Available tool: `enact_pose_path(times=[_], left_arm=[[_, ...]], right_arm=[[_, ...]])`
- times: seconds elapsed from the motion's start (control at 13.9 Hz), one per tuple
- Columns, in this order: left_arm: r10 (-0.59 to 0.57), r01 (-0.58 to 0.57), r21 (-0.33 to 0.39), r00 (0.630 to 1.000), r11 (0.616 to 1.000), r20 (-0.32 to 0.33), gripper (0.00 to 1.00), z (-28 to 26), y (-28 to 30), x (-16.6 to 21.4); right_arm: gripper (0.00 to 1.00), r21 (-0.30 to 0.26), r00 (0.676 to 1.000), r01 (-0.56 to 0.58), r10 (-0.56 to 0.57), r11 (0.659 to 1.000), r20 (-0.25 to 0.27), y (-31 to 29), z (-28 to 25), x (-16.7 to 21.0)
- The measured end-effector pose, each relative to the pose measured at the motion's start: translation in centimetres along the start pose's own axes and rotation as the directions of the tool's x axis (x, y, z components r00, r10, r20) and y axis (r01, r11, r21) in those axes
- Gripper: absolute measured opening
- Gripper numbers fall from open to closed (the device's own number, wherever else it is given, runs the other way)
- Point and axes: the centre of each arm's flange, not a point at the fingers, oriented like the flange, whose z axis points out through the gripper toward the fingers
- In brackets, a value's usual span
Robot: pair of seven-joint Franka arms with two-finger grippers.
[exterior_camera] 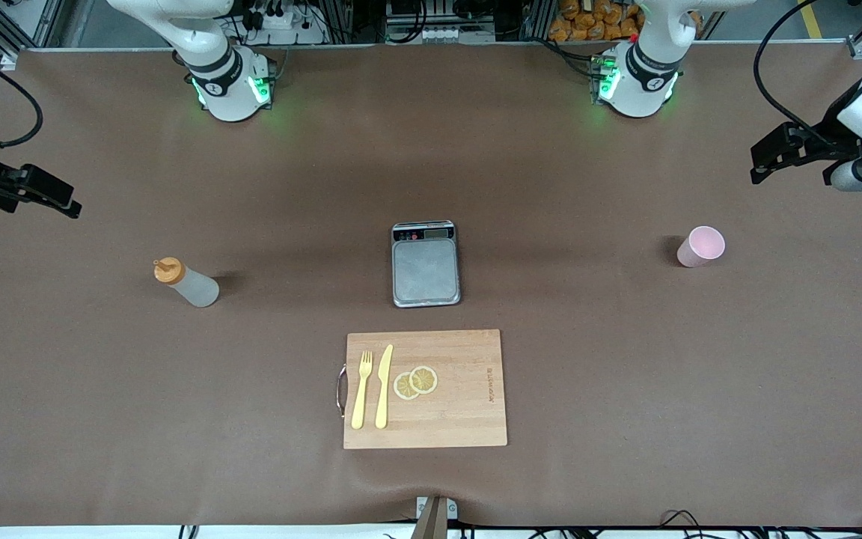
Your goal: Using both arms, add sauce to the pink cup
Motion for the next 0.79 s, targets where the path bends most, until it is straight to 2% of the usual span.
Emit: enact_pose_path(times=[0.79], left_arm=[[0.004, -0.004, 0.0, 1.0, 1.0, 0.0, 1.0, 0.0, 0.2, -0.01]], right_arm=[[1.0, 0.0, 1.0, 0.0, 0.0, 1.0, 0.0, 0.0, 0.0, 0.0]])
